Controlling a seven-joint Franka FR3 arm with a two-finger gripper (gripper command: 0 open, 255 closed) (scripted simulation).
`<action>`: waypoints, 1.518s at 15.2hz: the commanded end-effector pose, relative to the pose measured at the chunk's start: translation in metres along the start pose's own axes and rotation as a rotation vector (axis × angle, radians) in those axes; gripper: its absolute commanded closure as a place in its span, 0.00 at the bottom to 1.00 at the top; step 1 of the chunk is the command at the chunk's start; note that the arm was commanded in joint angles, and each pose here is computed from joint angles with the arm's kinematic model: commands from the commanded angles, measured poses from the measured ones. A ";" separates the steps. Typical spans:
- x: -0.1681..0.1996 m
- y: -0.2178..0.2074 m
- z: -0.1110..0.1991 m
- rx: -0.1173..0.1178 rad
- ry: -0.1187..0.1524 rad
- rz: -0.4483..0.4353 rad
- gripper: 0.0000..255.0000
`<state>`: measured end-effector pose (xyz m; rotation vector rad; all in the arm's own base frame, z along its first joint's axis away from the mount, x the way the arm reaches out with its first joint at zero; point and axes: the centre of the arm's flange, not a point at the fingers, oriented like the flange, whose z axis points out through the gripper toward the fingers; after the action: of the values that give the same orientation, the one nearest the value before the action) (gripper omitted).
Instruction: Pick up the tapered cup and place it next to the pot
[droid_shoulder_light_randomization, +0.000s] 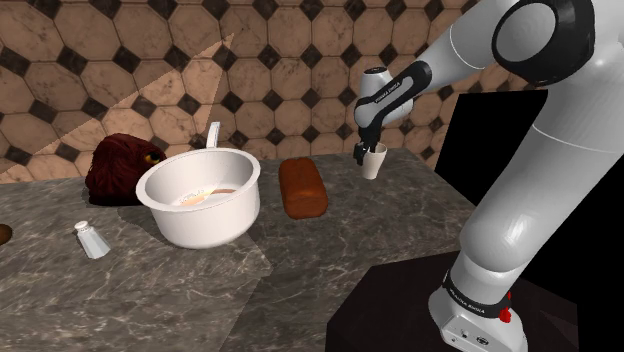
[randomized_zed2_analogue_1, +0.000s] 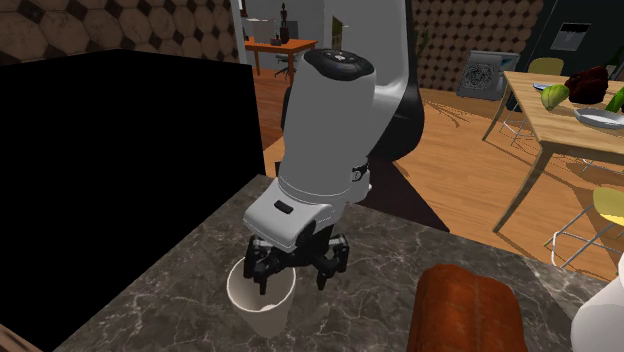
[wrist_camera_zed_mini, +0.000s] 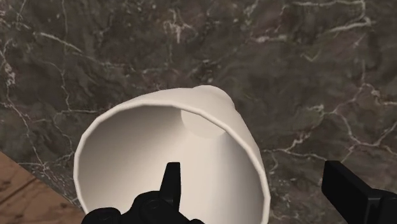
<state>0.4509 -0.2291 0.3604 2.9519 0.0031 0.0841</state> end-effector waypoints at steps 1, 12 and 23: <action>0.000 0.000 0.001 0.000 0.000 0.000 0.00; 0.000 0.000 0.001 0.000 0.000 0.000 1.00; 0.003 0.008 -0.040 0.000 0.000 0.000 1.00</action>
<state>0.4509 -0.2289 0.3961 2.9517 0.0029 0.0847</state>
